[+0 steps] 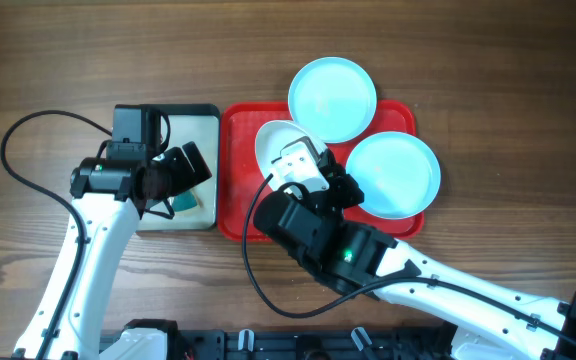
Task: Clean dirty plates on tray and stack at the side
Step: 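Lift the white plate with the right gripper and place it right of tray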
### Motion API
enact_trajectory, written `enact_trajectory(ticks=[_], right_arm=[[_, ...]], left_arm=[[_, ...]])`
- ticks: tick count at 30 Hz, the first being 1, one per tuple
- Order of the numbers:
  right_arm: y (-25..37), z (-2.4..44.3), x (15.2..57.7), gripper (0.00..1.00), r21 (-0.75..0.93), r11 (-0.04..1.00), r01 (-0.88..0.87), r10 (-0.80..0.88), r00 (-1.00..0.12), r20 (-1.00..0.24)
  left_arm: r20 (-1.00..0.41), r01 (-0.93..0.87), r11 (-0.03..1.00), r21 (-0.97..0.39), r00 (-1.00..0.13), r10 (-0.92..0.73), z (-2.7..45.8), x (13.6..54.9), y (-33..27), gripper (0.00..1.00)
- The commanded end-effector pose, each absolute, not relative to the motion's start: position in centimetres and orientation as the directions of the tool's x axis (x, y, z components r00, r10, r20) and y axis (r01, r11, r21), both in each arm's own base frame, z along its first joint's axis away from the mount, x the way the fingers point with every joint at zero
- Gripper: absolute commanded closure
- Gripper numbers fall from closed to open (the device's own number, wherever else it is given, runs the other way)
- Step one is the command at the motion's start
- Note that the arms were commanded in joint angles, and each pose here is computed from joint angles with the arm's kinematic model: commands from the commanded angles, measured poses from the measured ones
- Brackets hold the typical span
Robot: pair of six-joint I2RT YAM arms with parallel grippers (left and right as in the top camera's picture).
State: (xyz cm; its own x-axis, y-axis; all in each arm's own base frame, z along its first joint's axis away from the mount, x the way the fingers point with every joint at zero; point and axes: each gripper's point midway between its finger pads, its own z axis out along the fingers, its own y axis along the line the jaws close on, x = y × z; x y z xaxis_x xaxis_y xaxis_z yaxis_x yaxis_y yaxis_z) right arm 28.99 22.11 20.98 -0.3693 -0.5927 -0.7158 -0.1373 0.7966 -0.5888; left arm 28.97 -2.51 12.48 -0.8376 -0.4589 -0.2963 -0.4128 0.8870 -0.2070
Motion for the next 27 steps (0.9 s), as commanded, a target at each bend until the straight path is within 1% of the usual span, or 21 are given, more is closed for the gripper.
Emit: enact_trajectory(ticks=[1, 6, 7, 8, 9, 10, 11, 12, 13, 14, 15, 17, 19, 21, 22, 23, 24, 25, 27], right_arm=[[22.3, 22.1, 28.9, 0.96, -0.573, 0.809, -0.132, -0.578, -0.354, -0.735], [22.4, 22.3, 29.0, 0.96, -0.644, 0.748, -0.158, -0.655, -0.333, -0.678], [22.4, 22.7, 29.2, 0.96, -0.678, 0.717, -0.162, -0.689, -0.317, -0.652], [22.3, 23.5, 29.4, 0.96, -0.697, 0.705, -0.130, -0.698, -0.303, -0.649], [23.2, 23.8, 29.6, 0.96, -0.699, 0.698, -0.157, -0.711, -0.274, -0.648], [23.2, 24.1, 29.7, 0.96, -0.763, 0.623, -0.174, -0.777, -0.253, -0.577], [22.1, 25.4, 30.1, 0.96, -0.757, 0.650, -0.073, -0.743, -0.270, -0.612], [22.9, 25.9, 30.2, 0.96, -0.732, 0.677, -0.074, -0.724, -0.246, -0.645], [24.2, 25.8, 29.8, 0.96, -0.825, 0.543, -0.154, -0.836, -0.188, -0.516], [23.7, 26.7, 29.9, 0.96, -0.868, 0.486, -0.105, -0.866, -0.197, -0.460], [23.1, 27.9, 30.1, 0.96, -0.855, 0.518, -0.033, -0.838, -0.217, -0.500], [23.7, 28.3, 29.9, 0.96, -0.859, 0.511, -0.037, -0.846, -0.197, -0.495], [23.6, 28.2, 29.9, 0.96, -0.841, 0.540, -0.030, -0.827, -0.200, -0.525], [23.5, 27.9, 29.9, 0.96, -0.770, 0.638, -0.009, -0.754, -0.210, -0.622], [23.8, 26.5, 29.7, 0.96, -0.685, 0.728, -0.041, -0.675, -0.223, -0.703], [24.6, 24.5, 29.3, 0.96, -0.628, 0.767, -0.133, -0.639, -0.243, -0.729], [25.4, 22.4, 28.8, 0.96, -0.555, 0.800, -0.231, -0.600, -0.284, -0.748], [26.1, 20.0, 28.0, 0.96, -0.432, 0.840, -0.327, -0.535, -0.367, -0.761], [26.9, 16.8, 26.5, 0.96, -0.215, 0.880, -0.423, -0.431, -0.524, -0.734]], left_arm=[[-0.303, -0.408, 0.885, -0.223, -0.834, -0.461, 13.0, 29.3, -2.6, 0.00], [-0.303, -0.409, 0.885, -0.223, -0.834, -0.461, 13.0, 29.3, -2.6, 0.00], [-0.303, -0.409, 0.885, -0.223, -0.834, -0.461, 13.0, 29.3, -2.6, 0.00], [-0.303, -0.408, 0.885, -0.223, -0.834, -0.461, 13.0, 29.3, -2.6, 0.00], [-0.303, -0.408, 0.885, -0.223, -0.834, -0.461, 13.0, 29.3, -2.6, 0.00], [-0.303, -0.408, 0.885, -0.223, -0.834, -0.461, 13.0, 29.3, -2.6, 0.00], [-0.303, -0.408, 0.885, -0.223, -0.834, -0.461, 13.0, 29.3, -2.6, 0.00], [-0.303, -0.409, 0.885, -0.223, -0.834, -0.461, 13.0, 29.3, -2.6, 0.00], [-0.303, -0.409, 0.885, -0.223, -0.834, -0.461, 13.0, 29.3, -2.6, 0.00], [-0.303, -0.408, 0.885, -0.223, -0.834, -0.461, 13.0, 29.3, -2.6, 0.00], [-0.303, -0.408, 0.885, -0.223, -0.834, -0.461, 13.0, 29.3, -2.6, 0.00], [-0.303, -0.409, 0.885, -0.223, -0.834, -0.461, 13.0, 29.3, -2.6, 0.00], [-0.303, -0.409, 0.885, -0.223, -0.834, -0.461, 13.0, 29.3, -2.6, 0.00], [-0.303, -0.408, 0.885, -0.223, -0.834, -0.461, 13.0, 29.3, -2.6, 0.00], [-0.303, -0.409, 0.885, -0.223, -0.834, -0.461, 13.0, 29.3, -2.6, 0.00], [-0.303, -0.409, 0.885, -0.223, -0.834, -0.461, 13.0, 29.3, -2.6, 0.00], [-0.303, -0.409, 0.885, -0.223, -0.834, -0.461, 13.0, 29.3, -2.6, 0.00], [-0.303, -0.409, 0.885, -0.223, -0.834, -0.461, 13.0, 29.3, -2.6, 0.00], [-0.303, -0.408, 0.885, -0.223, -0.834, -0.461, 13.0, 29.3, -2.6, 0.00]])
